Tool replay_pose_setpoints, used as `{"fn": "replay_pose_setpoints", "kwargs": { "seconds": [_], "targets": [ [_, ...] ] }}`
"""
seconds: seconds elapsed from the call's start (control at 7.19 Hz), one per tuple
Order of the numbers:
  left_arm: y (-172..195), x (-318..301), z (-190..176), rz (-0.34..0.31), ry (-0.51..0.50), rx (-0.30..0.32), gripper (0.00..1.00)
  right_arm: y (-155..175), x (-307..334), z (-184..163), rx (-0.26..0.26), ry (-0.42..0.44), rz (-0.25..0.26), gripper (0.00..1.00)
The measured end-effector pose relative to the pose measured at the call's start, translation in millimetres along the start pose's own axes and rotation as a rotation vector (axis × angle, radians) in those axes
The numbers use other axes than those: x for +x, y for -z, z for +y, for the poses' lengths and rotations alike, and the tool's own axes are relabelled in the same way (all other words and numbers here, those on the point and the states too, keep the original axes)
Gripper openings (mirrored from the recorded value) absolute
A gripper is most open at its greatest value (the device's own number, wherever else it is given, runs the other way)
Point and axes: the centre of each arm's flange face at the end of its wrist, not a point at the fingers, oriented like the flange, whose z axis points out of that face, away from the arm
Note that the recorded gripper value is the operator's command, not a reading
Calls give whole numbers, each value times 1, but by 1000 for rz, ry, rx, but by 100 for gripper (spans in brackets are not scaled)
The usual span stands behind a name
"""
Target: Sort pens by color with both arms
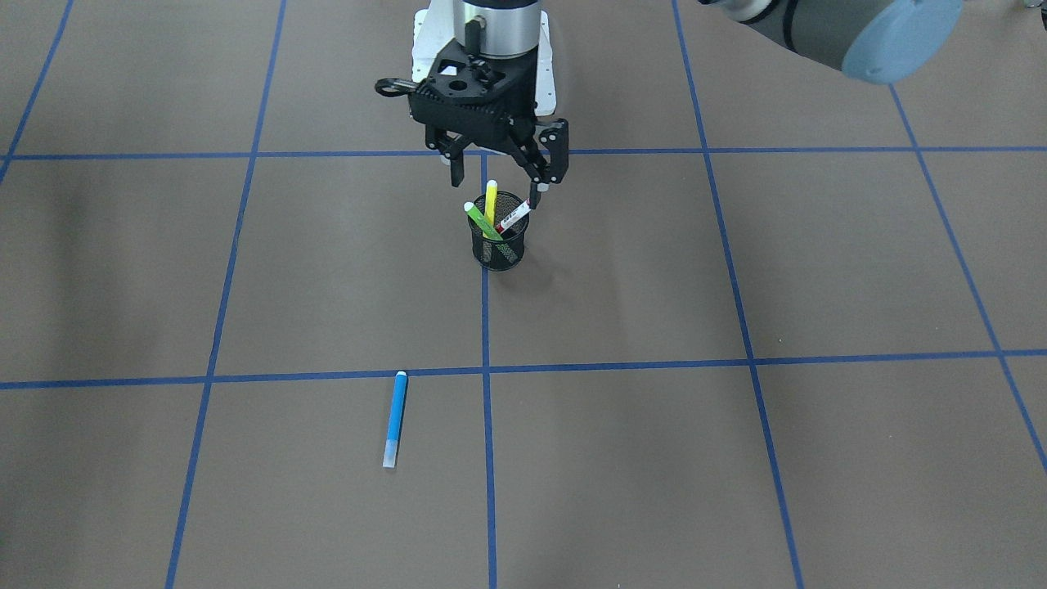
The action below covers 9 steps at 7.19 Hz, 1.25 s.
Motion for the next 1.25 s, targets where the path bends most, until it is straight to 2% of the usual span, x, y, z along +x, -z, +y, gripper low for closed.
{"fn": "replay_pose_setpoints", "kwargs": {
  "seconds": [0.42, 0.56, 0.7, 0.97, 1.25],
  "targets": [
    [-19, -118, 6, -9, -106, -98, 98, -70, -186, -8, 6, -179, 28, 100],
    [-26, -152, 10, -19, -154, -120, 98, -85, -263, -6, -18, -233, 68, 100],
    [-32, -183, 15, -24, -193, -139, 98, -93, -332, 5, -44, -266, 131, 100],
    [-43, -240, 29, 4, -237, -155, 98, -113, -430, 22, -83, -310, 209, 100],
    [-51, -283, 45, 24, -261, -163, 98, -144, -515, 24, -131, -310, 283, 100]
  ]
}}
